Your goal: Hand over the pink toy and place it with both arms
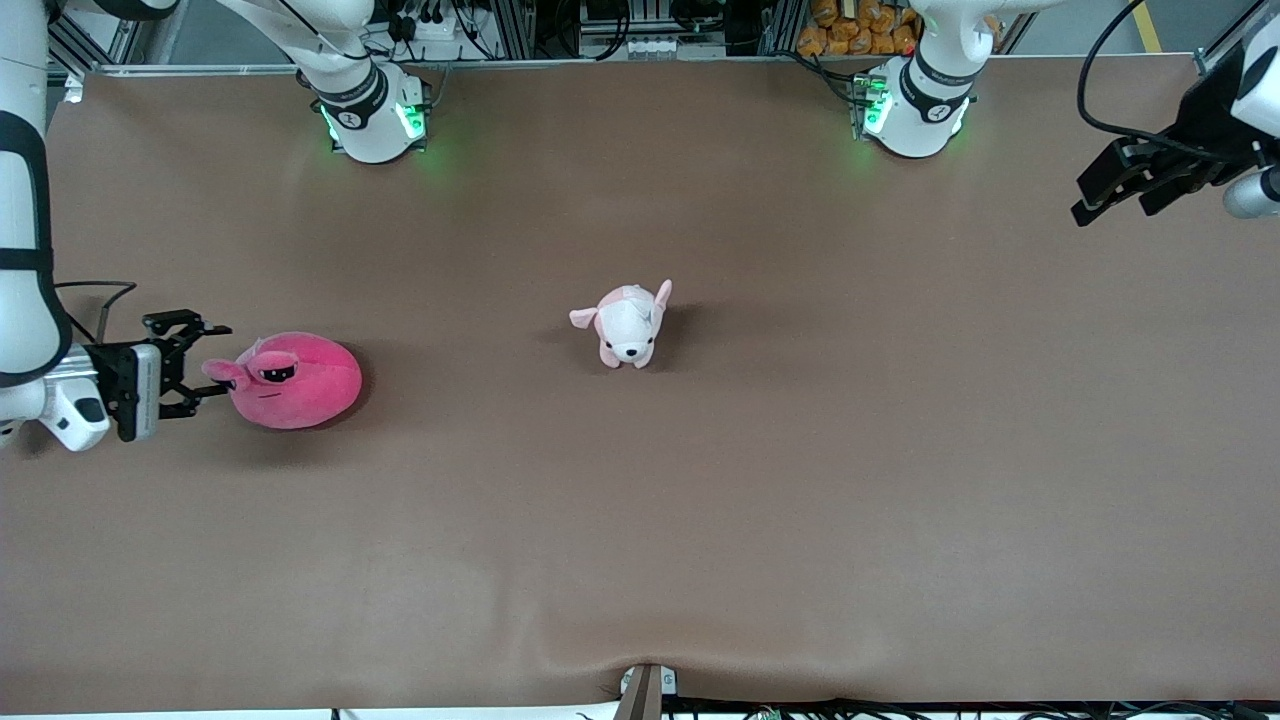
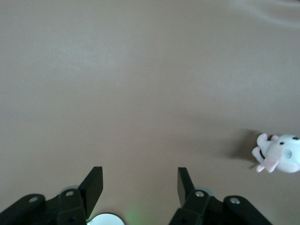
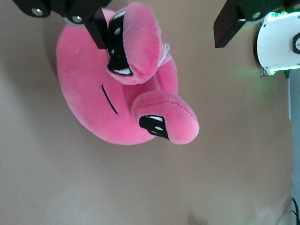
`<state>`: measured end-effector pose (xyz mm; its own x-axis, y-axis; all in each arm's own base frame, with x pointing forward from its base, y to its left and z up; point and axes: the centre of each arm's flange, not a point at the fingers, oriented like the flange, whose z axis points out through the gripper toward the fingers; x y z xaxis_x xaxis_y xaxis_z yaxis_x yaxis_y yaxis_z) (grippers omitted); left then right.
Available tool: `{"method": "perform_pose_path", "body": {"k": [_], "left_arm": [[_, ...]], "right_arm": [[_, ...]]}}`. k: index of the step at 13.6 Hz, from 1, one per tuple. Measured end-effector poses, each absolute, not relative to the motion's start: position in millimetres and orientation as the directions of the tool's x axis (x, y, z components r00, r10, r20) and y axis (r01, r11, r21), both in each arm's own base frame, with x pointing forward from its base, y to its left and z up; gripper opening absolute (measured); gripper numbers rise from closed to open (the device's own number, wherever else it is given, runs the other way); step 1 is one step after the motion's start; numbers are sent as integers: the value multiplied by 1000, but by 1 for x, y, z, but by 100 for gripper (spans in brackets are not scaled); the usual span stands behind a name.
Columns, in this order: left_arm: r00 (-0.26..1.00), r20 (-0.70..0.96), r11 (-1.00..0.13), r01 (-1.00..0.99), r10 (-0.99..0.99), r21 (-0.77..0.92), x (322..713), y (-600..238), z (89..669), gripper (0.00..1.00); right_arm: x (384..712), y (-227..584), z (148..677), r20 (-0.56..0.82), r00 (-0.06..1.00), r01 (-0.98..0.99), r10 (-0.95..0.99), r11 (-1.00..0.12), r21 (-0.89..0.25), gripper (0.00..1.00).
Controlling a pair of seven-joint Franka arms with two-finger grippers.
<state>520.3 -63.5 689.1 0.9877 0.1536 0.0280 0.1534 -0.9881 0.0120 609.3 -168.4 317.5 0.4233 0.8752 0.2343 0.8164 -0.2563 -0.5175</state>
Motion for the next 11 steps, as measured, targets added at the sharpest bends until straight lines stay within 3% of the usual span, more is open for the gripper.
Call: {"method": "perform_pose_path", "body": {"k": [4, 11], "left_arm": [[993, 0, -993, 119, 119, 8, 506, -33, 685, 73], [995, -7, -995, 98, 98, 5, 483, -36, 698, 73]], "right_arm": [[615, -183, 349, 218, 425, 834, 879, -286, -472, 100], [642, -134, 397, 131, 559, 789, 818, -477, -389, 100]]}}
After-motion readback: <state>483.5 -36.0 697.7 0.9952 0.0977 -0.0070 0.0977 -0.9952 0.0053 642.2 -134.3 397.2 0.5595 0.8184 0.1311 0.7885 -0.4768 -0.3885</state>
